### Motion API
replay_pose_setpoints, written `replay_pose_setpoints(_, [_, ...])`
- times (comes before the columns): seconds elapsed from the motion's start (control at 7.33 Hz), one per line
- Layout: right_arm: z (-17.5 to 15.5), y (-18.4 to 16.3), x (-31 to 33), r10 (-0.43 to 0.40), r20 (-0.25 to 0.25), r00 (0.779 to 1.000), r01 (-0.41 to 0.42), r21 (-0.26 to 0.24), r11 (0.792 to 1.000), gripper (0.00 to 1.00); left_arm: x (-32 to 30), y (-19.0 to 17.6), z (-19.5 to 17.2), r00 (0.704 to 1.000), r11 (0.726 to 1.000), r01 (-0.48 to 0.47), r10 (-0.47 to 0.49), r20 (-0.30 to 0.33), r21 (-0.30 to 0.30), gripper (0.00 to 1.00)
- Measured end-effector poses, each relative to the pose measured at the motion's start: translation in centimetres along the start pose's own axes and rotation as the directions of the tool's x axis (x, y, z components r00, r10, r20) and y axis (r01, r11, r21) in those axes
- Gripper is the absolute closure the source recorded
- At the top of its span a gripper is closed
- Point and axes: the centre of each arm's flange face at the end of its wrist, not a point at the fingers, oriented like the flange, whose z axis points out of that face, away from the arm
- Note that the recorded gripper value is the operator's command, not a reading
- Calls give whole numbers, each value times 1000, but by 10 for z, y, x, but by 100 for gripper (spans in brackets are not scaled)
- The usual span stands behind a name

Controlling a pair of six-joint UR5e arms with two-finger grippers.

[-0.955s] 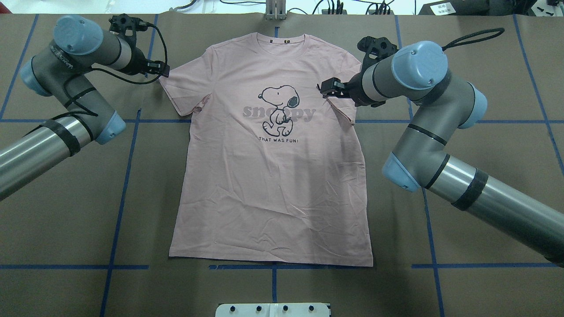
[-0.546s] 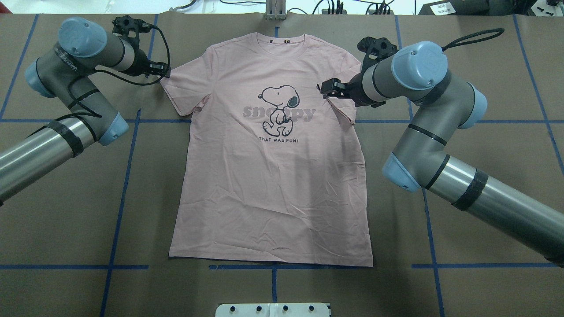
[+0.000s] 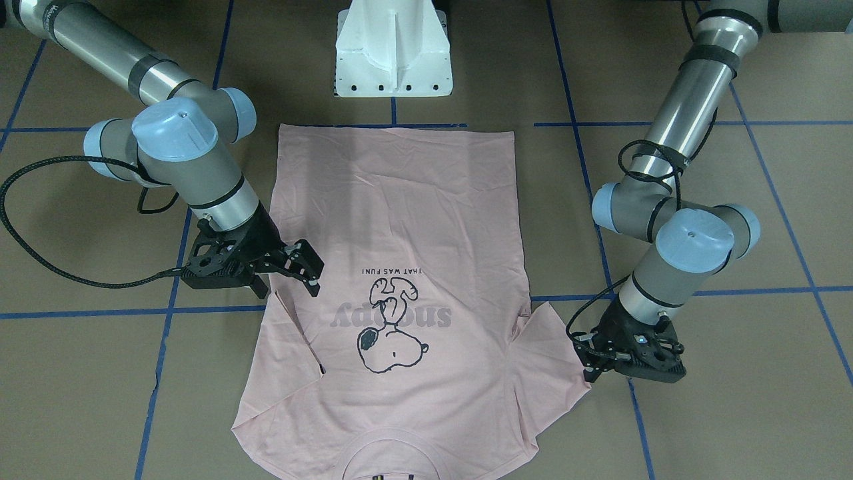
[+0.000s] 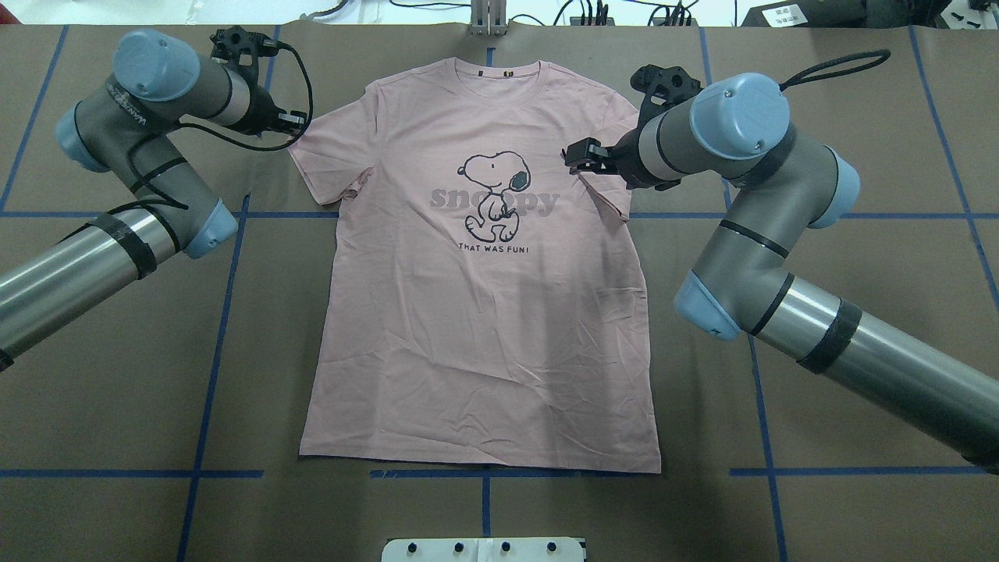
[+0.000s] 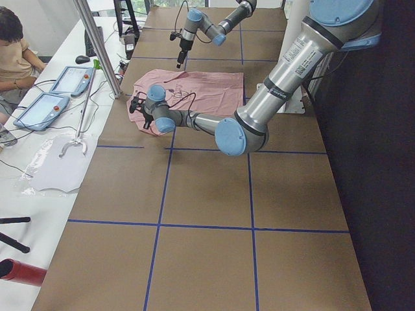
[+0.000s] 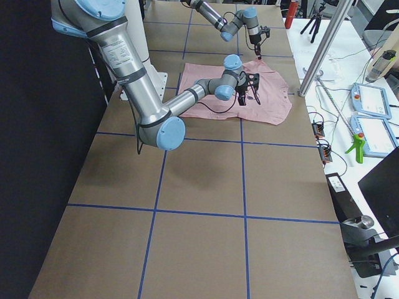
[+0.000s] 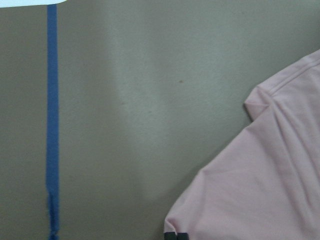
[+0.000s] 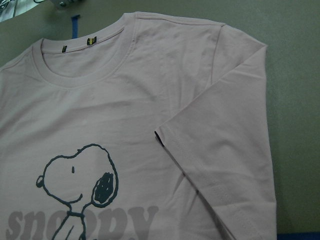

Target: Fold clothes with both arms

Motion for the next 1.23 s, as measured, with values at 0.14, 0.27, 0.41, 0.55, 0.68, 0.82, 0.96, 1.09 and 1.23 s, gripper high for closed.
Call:
replay_pose_setpoints(0.14, [1, 0, 1, 0, -2, 1000, 0, -1, 1000, 0, 30, 3, 1, 999, 999, 44, -44, -29, -10, 100])
replay_pose_setpoints(0.27, [2, 0, 3, -1, -6, 1000, 1, -2, 1000, 0, 52, 5, 12, 997, 998, 67, -67, -25, -6, 100])
replay_pose_setpoints(0.41, [3, 0, 4, -2, -9, 1000, 2, -3, 1000, 0, 75, -5, 24, 997, 997, 79, -79, -7, 13, 100])
replay_pose_setpoints(0.55, [4, 0, 4, -1, -9, 1000, 1, -4, 1000, 0, 93, -17, 34, 996, 996, 88, -88, 12, 29, 100])
replay_pose_setpoints(0.68, [4, 1, 4, 1, -9, 1000, -1, -5, 1000, 0, 101, -25, 41, 995, 995, 91, -92, 24, 42, 84])
replay_pose_setpoints(0.82, [4, 1, 4, 1, -8, 1000, -2, -6, 1000, 0, 106, -25, 47, 996, 995, 88, -90, 27, 51, 36])
replay_pose_setpoints(0.96, [4, 1, 5, 2, -9, 1000, -2, -6, 1000, 0, 111, -19, 51, 997, 995, 80, -81, 19, 53, 34])
replay_pose_setpoints(1.09, [4, 1, 3, 5, -8, 1000, -5, -6, 1000, 0, 116, -10, 46, 997, 995, 75, -75, -10, 61, 28])
replay_pose_setpoints(1.23, [4, 6, -2, 25, -3, 1000, -25, -12, 1000, 0, 120, 8, 30, 995, 994, 82, -78, -63, 70, 28])
